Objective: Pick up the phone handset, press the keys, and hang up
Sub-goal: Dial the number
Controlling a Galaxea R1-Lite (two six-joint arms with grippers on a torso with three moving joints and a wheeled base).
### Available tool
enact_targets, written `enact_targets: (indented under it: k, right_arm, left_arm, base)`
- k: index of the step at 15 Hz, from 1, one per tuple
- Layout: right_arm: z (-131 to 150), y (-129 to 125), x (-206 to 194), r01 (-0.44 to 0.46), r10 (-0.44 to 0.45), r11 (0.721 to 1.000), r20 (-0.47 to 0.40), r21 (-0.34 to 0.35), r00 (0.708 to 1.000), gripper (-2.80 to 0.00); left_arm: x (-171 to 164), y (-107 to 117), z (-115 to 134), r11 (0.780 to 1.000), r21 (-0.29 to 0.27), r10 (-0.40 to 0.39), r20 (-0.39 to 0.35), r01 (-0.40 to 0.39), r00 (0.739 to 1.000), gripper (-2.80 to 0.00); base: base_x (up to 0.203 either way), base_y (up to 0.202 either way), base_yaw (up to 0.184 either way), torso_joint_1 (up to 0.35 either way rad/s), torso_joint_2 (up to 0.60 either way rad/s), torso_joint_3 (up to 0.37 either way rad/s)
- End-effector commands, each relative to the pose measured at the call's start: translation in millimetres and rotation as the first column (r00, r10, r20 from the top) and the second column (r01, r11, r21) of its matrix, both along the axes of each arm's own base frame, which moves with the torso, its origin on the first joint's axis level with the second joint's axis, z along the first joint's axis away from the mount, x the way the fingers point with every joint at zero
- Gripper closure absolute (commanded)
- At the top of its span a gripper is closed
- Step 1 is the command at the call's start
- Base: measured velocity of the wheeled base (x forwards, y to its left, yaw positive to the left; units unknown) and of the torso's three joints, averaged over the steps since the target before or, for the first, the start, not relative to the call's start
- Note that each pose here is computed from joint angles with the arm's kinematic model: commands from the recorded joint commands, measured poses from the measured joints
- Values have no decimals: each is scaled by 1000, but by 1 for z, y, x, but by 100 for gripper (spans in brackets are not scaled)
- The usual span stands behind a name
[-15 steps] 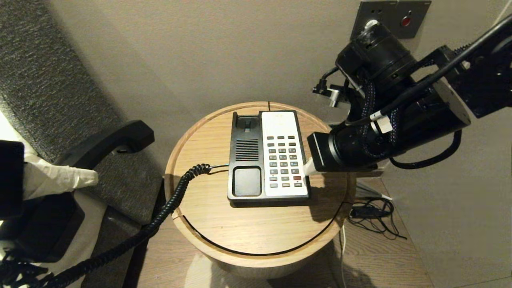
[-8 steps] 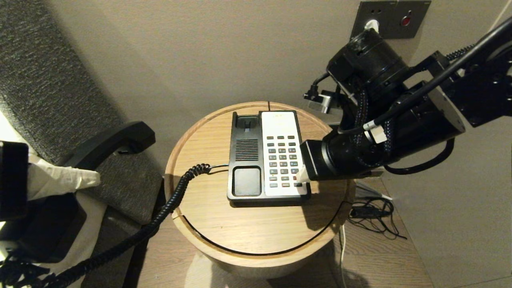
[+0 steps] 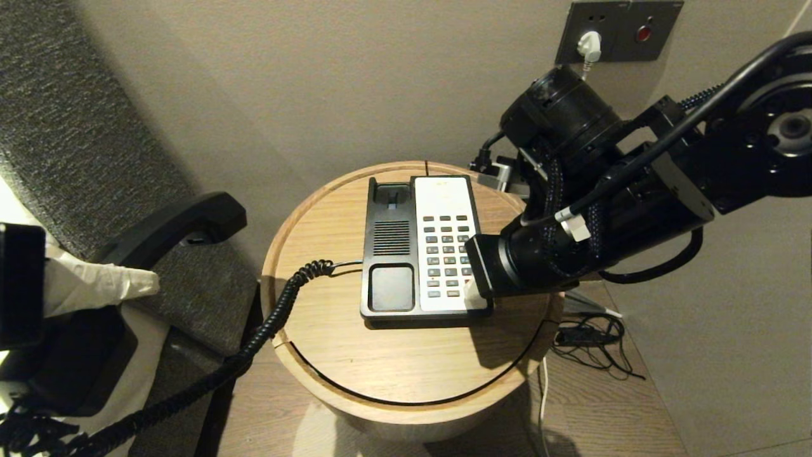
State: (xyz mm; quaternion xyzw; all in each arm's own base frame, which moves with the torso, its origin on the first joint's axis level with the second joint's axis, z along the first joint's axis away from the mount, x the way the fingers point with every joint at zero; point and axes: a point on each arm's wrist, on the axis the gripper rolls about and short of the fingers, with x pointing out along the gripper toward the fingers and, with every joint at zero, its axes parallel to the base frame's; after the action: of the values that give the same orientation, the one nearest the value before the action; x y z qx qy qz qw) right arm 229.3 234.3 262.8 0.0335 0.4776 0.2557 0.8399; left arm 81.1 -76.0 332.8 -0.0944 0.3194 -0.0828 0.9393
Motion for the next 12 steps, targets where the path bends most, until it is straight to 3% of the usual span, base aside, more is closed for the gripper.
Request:
enact_targets:
  k: [1,12]
  right_arm:
    - [-2,0,1,3,-3,1000,-8,-6,1000,0]
    - [-10,1,9,16,-17,1000,-16,-23,1000,0]
  left_arm:
    - [0,0,-1,1000,5,4,-4,-4,1000,0]
    - [1,-1,0,1000,5,4,-4,-4,1000,0]
  base:
    - [0,0,0,0,0,0]
    - [0,0,0,0,0,0]
